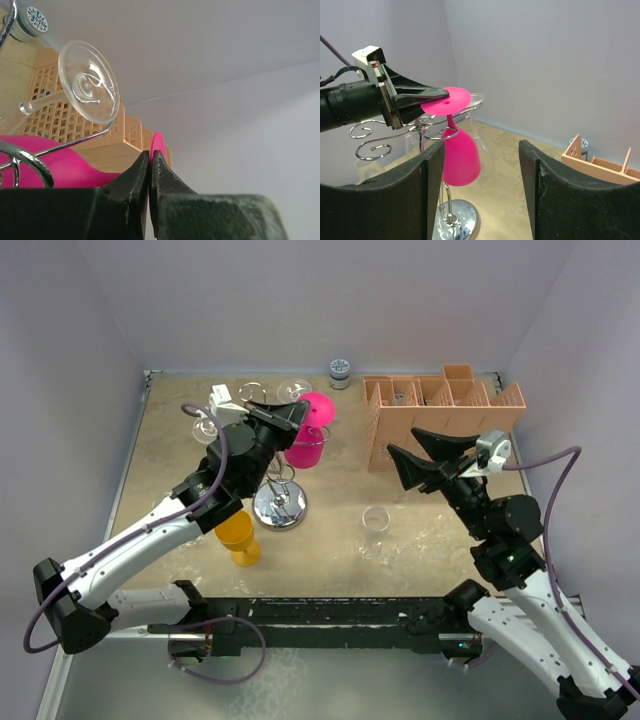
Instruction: Place the wine glass upside down on the wine glass rack
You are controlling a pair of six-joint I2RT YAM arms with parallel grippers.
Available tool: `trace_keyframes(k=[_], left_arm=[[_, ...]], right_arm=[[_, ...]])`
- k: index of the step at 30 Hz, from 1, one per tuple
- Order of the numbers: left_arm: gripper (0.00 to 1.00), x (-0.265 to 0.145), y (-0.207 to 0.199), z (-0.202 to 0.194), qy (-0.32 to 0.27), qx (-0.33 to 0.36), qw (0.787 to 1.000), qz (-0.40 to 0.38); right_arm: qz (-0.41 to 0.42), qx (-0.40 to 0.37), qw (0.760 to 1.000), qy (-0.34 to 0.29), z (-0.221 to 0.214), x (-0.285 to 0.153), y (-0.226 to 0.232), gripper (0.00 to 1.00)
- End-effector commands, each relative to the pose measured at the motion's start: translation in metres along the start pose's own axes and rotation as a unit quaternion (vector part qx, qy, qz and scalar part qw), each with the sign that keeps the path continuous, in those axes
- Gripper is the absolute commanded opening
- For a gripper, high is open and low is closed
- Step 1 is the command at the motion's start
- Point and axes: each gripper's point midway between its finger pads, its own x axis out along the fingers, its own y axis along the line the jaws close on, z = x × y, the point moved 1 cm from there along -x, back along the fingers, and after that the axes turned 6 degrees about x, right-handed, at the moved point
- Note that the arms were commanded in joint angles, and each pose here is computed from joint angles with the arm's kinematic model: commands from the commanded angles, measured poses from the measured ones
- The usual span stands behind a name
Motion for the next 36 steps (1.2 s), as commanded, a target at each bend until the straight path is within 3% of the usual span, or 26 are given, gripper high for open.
trace_keyframes(k=[1,22,36], left_arm=[[0.0,-0.007,-0.012,0.021,-0.034,-0.038,0.999,-0.017],[0.0,-0.032,-0.011,0.013,0.014,-0.11,0.993,-0.046],[0.0,-0.043,-0.022,0.001,0.066,-0.074,0.993,-0.067]], right_arm=[[-0.008,0.01,0.999,-0.035,0.018,0.0,0.0,0.63],[-0.02,0.02,0.999,-0.03,0.012,-0.002,-0.004,0.63],[-0.048,0.032,0.997,-0.042,0.016,-0.01,-0.012,0.63]])
